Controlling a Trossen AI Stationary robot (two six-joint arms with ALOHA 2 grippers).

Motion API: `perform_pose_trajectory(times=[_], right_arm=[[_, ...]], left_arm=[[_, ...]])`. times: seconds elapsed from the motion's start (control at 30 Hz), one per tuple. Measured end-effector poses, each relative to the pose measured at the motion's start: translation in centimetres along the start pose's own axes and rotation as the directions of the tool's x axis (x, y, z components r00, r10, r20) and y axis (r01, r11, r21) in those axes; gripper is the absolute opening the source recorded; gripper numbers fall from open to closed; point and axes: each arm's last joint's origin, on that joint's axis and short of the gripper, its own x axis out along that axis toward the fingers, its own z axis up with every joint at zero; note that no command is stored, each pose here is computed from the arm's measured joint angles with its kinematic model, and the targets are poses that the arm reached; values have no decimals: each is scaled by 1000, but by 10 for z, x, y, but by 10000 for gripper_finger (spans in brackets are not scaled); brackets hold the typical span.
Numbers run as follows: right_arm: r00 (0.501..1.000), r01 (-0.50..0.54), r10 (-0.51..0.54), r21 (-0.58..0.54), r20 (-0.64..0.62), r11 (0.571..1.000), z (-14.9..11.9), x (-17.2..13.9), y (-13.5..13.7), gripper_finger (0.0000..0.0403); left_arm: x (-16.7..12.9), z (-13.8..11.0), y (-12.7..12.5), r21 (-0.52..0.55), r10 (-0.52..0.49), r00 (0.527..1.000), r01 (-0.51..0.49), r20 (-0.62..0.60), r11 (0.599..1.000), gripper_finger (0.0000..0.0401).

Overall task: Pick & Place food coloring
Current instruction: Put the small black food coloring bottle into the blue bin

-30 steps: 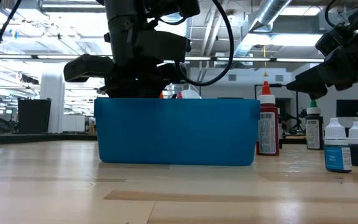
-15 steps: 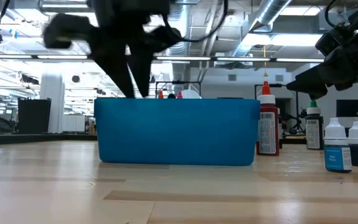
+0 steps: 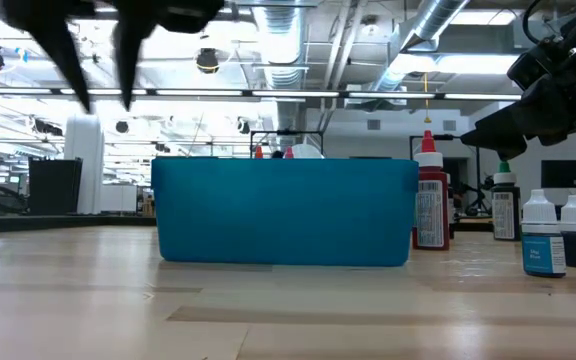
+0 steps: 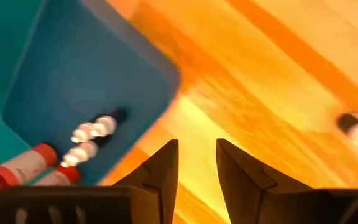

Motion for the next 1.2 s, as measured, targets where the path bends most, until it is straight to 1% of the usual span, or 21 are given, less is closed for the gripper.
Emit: perform_pose_trajectory(times=[0.17,0.33,0.43,0.5,0.6,0.77,0.9,1.2], right_arm=[[1000,1,-1,0,0,1000,0,0,0,184],[1000,0,0,0,0,1000,0,0,0,184],[1000,0,0,0,0,1000,0,0,0,184],[1000,0,0,0,0,1000,0,0,0,184],[1000,0,0,0,0,1000,0,0,0,184],[1000,0,0,0,0,1000,0,0,0,184],[1000,0,0,0,0,1000,0,0,0,184],[1000,1,-1,0,0,1000,0,0,0,184]], left_arm=[[-6,3,-23,-45,-20,999,19,-29,999,100],[-10,3,-40,-141,-47,997,39,-59,989,100],[-12,3,-48,-223,-92,994,75,-67,972,100],[-13,4,-53,-288,-124,990,102,-61,952,100],[-15,5,-60,-355,-166,985,137,-52,925,100],[-18,5,-68,-423,-172,983,127,-68,897,100],[-18,4,-68,-488,-171,982,114,-75,865,100],[-20,0,-68,-576,-146,983,58,-108,816,100]])
